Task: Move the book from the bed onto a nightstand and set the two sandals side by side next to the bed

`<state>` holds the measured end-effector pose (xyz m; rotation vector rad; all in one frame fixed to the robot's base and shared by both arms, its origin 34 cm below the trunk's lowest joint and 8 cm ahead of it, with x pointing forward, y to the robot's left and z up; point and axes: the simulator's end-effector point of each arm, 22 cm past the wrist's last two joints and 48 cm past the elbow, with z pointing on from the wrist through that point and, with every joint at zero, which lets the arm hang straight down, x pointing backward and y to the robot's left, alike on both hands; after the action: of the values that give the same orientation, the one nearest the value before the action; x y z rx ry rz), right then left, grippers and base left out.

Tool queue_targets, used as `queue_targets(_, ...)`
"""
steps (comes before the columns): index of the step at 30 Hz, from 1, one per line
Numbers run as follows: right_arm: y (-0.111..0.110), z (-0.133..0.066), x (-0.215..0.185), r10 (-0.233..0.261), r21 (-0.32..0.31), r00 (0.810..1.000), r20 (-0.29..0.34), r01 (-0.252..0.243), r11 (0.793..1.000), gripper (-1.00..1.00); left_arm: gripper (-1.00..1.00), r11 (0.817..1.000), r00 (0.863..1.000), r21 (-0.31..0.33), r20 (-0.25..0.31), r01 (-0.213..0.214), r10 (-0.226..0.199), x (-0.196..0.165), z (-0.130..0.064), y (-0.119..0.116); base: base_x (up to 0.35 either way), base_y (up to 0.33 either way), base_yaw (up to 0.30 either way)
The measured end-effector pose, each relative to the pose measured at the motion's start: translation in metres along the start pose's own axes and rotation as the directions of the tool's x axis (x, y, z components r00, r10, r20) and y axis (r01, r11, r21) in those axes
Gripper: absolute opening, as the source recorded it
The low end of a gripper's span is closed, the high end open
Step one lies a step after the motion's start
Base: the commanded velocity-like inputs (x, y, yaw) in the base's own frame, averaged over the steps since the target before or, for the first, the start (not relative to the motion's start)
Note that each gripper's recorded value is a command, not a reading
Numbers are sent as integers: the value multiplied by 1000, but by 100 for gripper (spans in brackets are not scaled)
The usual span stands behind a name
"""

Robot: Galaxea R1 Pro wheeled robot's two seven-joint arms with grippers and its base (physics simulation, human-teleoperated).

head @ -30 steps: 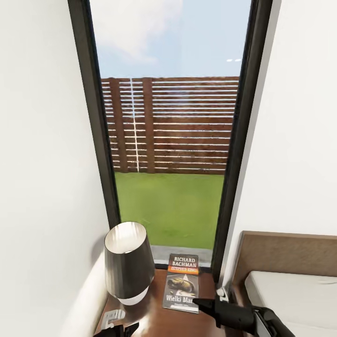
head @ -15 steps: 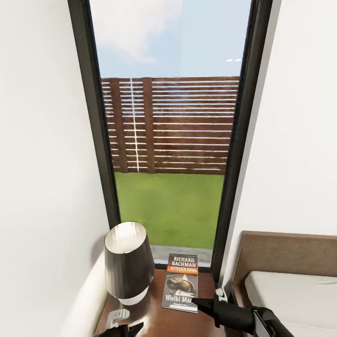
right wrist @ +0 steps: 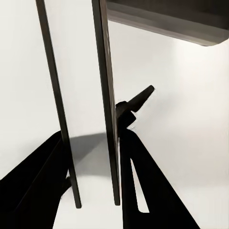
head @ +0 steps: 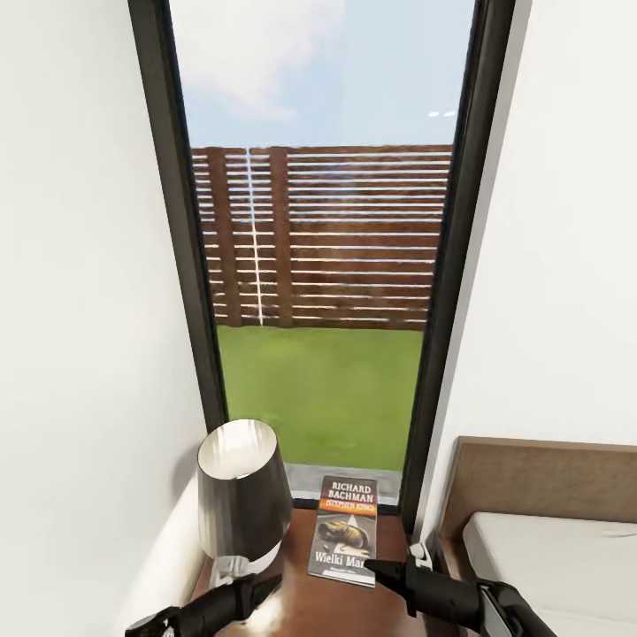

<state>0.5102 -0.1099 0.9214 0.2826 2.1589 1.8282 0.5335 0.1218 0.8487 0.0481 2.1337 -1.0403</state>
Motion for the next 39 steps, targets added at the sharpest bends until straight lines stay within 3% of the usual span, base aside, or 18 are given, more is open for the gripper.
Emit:
queue_targets(9, 0, 0, 0, 0, 0, 1000, 1, 0, 1000, -100, 100, 997, 1000, 79, -22, -6, 8, -39, 4, -34, 0, 0, 0)
queue_targets(13, 0, 0, 0, 0, 0, 1000, 1, 0, 1000, -100, 100, 990, 999, 139, -9, -40, 41, -64, 4, -60, 0, 0, 0)
queue_targets(14, 0, 0, 0, 0, 0, 1000, 1, 0, 1000, -100, 100, 983, 999, 179, -6, -47, 49, -70, 3, -73, 0, 0, 0)
queue_targets(22, 0, 0, 0, 0, 0, 1000, 1, 0, 1000, -100, 100, 948, 997, 315, -43, -45, 62, -68, -4, -107, 0, 0, 0)
queue_targets(24, 0, 0, 0, 0, 0, 1000, 1, 0, 1000, -100, 100, 935, 995, 351, -62, -56, 82, -63, -7, -115, 0, 0, 0)
queue_targets(25, 0, 0, 0, 0, 0, 1000, 1, 0, 1000, -100, 100, 912, 988, 404, -94, -72, 119, -54, -12, -126, 0, 0, 0)
queue_targets(31, -1, 0, -1, 0, 0, 1000, 1, 0, 1000, -100, 100, 873, 982, 480, -105, -87, 156, -50, -19, -143, 0, 0, 0)
queue_targets(39, -7, 2, -4, 0, 0, 1000, 1, 0, 1000, -100, 100, 858, 980, 504, -99, -98, 170, -52, -18, -145, 0, 0, 0)
